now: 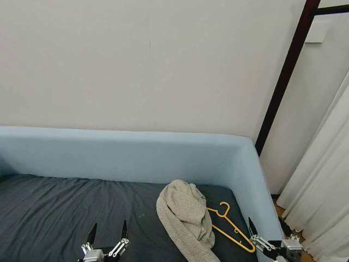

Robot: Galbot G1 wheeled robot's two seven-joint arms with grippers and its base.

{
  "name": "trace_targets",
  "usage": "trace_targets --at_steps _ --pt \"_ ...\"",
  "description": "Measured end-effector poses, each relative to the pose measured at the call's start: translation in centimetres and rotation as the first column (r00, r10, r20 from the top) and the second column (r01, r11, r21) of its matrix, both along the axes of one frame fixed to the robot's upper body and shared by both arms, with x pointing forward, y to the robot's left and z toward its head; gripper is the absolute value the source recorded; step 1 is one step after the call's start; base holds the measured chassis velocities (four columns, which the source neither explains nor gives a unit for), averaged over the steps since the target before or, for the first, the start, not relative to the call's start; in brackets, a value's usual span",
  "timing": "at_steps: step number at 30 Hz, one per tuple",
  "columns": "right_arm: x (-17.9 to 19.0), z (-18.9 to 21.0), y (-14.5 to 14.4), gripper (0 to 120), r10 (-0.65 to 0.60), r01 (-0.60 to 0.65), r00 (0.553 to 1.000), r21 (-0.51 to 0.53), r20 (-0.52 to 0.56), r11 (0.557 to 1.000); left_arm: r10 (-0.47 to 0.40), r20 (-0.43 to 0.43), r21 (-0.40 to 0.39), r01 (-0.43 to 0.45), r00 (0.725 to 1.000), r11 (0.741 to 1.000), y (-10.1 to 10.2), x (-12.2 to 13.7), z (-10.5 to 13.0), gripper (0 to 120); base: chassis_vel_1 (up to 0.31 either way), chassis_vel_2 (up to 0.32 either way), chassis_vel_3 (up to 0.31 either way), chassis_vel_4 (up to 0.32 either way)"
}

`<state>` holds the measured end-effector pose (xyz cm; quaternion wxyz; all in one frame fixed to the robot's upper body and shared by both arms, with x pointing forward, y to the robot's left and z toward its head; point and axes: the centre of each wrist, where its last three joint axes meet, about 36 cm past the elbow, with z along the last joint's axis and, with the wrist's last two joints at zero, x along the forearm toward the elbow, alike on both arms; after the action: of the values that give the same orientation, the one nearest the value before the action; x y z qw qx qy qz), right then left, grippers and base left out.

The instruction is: Pick up the clothes from the sofa and hang them on the clothes hanger.

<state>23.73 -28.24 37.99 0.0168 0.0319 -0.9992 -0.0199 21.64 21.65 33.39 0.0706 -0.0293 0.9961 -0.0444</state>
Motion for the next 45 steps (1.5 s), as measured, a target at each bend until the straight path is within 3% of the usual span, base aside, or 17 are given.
trace_targets --at_steps 4,17,21,27,30,31,35,39,45 --pt "1.1 0.0 -0.7 100 0.038 -0.039 0.997 -0.007 -0.069 0.999 -0.016 -0.009 0.008 0.016 1.000 1.000 0.2 0.3 -0.4 100 0.000 0.000 0.000 0.000" --pt "11.3 2.6 -2.4 100 0.219 -0.226 0.947 -0.003 -0.237 0.974 -0.002 -0.028 0.015 0.003 1.000 1.000 0.8 -0.5 -0.4 100 0.000 0.000 0.000 0.000" --pt "16.1 2.2 -0.4 100 0.275 -0.287 0.915 0.001 -0.295 0.958 0.000 -0.044 0.024 0.001 0.999 1.000 1.0 -1.2 -0.5 100 0.000 0.000 0.000 0.000" --pt "20.5 0.8 3.2 100 0.327 -0.341 0.877 0.025 -0.351 0.940 0.005 -0.055 0.030 -0.003 0.998 1.000 0.7 -2.0 -0.7 100 0.000 0.000 0.000 0.000" --pt "25.2 0.4 7.8 100 0.384 -0.411 0.843 0.011 -0.377 0.912 0.013 -0.055 0.033 -0.011 0.998 0.999 0.3 -2.4 -0.8 100 0.000 0.000 0.000 0.000" --pt "25.2 0.4 7.8 100 0.384 -0.411 0.843 0.011 -0.377 0.912 0.013 -0.055 0.033 -0.011 0.998 0.999 0.3 -2.4 -0.8 100 0.000 0.000 0.000 0.000" --pt "28.0 -2.3 13.0 100 0.422 -0.480 0.794 -0.026 -0.439 0.877 0.030 -0.053 0.038 -0.028 0.998 0.999 0.6 -2.7 -0.9 100 0.000 0.000 0.000 0.000" --pt "30.2 -4.7 15.3 100 0.407 -0.504 0.778 -0.088 -0.478 0.859 0.044 -0.052 0.036 -0.043 0.998 0.998 0.6 -2.8 -1.0 100 0.000 0.000 0.000 0.000" --pt "33.7 -7.5 15.4 100 0.350 -0.475 0.796 -0.151 -0.494 0.867 0.056 -0.051 0.028 -0.054 0.997 0.998 0.5 -2.9 -1.2 100 0.000 0.000 0.000 0.000"
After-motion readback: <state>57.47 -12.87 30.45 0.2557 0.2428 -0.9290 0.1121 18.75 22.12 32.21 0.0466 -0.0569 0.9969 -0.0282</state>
